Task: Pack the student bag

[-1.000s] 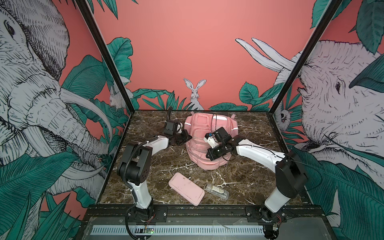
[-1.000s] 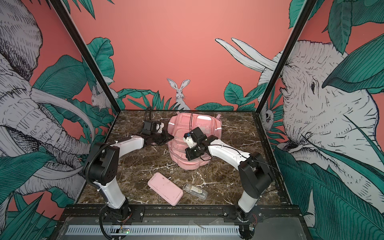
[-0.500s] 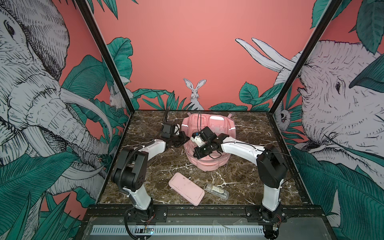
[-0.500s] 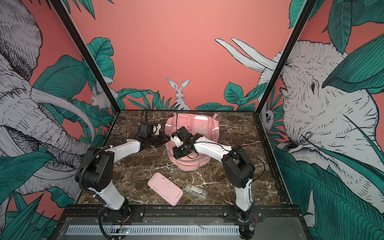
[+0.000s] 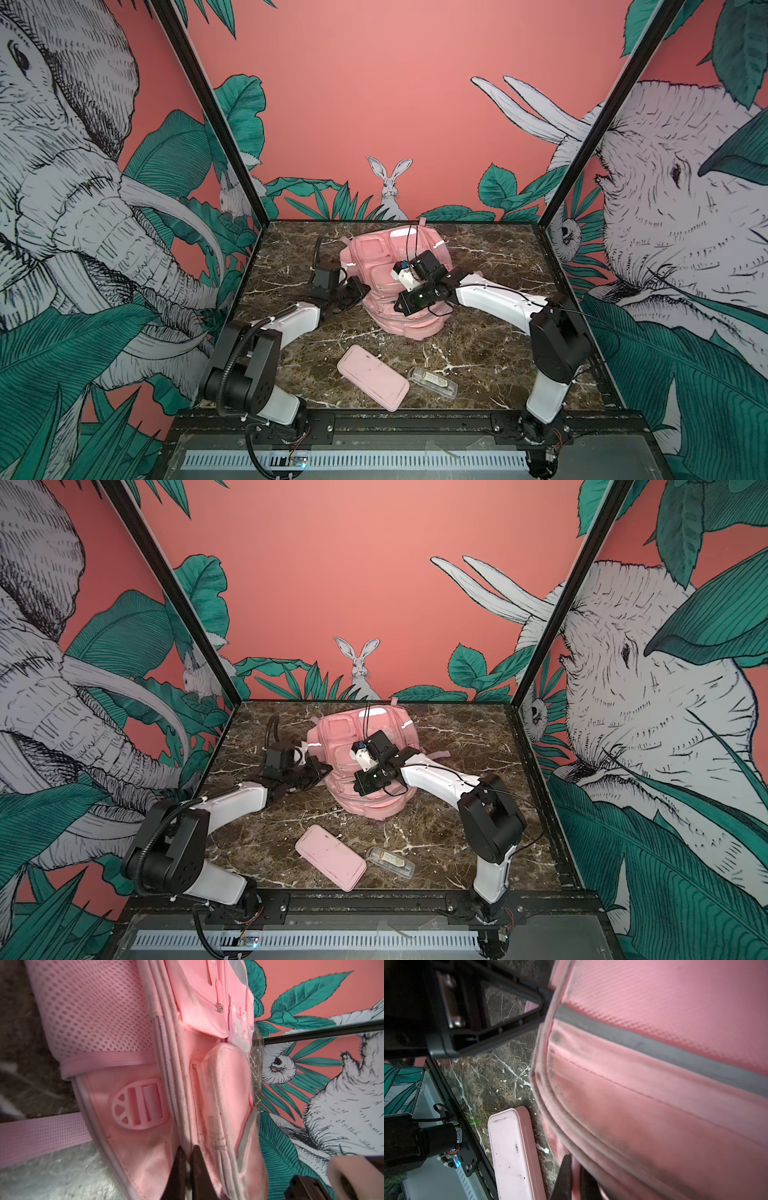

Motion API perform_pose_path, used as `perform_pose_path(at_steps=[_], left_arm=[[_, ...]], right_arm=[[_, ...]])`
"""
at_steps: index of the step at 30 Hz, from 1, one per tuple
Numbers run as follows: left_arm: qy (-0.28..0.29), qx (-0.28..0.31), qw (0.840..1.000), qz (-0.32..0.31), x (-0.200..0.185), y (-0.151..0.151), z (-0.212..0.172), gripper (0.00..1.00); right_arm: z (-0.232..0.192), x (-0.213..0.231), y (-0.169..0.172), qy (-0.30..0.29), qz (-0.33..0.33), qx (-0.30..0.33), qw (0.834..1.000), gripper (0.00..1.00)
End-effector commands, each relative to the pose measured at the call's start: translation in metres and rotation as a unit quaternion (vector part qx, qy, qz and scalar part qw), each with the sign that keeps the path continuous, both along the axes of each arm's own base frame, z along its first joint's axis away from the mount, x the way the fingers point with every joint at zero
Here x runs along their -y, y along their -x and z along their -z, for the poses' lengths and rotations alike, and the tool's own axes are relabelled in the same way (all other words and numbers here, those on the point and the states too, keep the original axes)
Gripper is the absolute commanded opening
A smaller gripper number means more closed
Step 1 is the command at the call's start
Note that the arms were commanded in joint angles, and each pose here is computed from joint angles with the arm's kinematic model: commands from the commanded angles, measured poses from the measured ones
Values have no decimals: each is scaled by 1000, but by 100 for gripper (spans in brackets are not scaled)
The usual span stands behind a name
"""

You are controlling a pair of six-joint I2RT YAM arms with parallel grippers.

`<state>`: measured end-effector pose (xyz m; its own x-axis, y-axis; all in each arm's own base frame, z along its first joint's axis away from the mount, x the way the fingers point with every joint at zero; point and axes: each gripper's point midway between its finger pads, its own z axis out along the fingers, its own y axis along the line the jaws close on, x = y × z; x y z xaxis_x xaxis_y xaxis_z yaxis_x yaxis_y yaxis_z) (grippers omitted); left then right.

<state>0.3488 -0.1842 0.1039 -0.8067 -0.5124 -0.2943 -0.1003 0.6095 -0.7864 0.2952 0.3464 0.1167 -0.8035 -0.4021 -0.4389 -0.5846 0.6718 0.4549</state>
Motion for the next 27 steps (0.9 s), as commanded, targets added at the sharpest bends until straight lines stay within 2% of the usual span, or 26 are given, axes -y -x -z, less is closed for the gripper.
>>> perform_pose_path(at_steps=[1, 5, 8, 13, 22, 27], left_arm=[[0, 15, 998, -56, -15, 2, -3, 0], [-13, 18, 999, -26, 10, 9, -5, 4], [-7, 19, 1000, 4, 38, 8, -6, 8], [13, 20, 999, 31, 75, 0, -6, 10], [36, 38, 998, 41, 98, -15, -25, 10], [42, 47, 997, 50, 108, -19, -37, 11]], right_arm=[[-10, 29, -32, 19, 47, 47, 998, 0], [-7, 38, -35, 31, 48, 48, 997, 0], [0, 45, -33, 52, 45, 46, 997, 0], [1, 45, -30, 52, 41, 40, 997, 0], [14, 41, -10, 48, 33, 11, 998, 0], [16, 22, -2, 33, 24, 5, 999, 0]])
